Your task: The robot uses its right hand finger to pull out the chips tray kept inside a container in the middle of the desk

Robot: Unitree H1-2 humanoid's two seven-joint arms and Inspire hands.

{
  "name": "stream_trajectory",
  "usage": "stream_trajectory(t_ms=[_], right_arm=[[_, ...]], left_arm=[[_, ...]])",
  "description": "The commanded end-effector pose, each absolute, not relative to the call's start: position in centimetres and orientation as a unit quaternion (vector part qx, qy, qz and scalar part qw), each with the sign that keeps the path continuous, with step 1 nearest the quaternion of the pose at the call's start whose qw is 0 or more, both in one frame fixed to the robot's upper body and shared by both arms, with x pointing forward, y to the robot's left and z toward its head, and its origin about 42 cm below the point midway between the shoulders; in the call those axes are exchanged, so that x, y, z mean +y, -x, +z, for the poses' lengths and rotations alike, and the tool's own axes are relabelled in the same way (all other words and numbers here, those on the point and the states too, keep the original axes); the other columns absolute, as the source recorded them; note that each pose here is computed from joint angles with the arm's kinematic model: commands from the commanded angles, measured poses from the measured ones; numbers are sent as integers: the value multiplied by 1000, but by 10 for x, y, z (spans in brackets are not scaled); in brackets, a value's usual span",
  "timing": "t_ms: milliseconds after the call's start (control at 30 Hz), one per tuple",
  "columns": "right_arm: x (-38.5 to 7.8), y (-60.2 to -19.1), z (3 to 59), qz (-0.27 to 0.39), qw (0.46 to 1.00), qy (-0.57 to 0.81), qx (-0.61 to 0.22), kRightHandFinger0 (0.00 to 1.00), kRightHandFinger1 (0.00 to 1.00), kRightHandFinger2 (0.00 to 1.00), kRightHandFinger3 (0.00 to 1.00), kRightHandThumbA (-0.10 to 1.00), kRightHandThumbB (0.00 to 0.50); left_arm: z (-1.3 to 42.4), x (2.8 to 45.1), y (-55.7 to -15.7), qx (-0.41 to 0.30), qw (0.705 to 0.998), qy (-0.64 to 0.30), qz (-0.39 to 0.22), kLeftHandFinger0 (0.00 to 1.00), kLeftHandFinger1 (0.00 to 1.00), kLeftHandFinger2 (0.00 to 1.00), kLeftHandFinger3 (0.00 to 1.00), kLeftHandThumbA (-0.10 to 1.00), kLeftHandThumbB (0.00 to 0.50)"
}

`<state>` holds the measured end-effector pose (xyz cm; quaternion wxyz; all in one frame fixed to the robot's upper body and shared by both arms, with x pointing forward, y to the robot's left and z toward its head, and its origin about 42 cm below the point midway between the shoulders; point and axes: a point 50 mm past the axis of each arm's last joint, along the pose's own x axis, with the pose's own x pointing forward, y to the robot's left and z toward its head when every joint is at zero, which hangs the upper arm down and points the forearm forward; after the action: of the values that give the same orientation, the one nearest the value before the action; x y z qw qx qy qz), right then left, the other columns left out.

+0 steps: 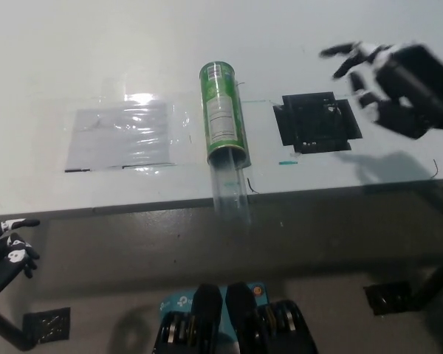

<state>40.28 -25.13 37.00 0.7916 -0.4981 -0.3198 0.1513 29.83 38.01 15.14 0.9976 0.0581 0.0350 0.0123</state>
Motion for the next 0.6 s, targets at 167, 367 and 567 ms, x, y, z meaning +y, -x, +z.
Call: stream_trajectory(t_ms=[167, 367, 567], right_arm=[[-289, -375, 338, 57, 893, 348, -279, 197, 105, 789, 867, -100, 221], [-297, -367, 294, 24, 925, 287, -249, 225, 112, 761, 878, -100, 230], [-298, -364, 253, -10, 943, 250, -220, 411, 77, 714, 857, -100, 259]], left_arm=[[162, 386, -297, 9, 997, -73, 21, 293, 294, 326, 636, -36, 119], [160, 387, -298, 10, 997, -72, 19, 288, 292, 326, 640, -13, 125], [160, 387, -299, 5, 997, -71, 18, 276, 287, 321, 639, -18, 117]])
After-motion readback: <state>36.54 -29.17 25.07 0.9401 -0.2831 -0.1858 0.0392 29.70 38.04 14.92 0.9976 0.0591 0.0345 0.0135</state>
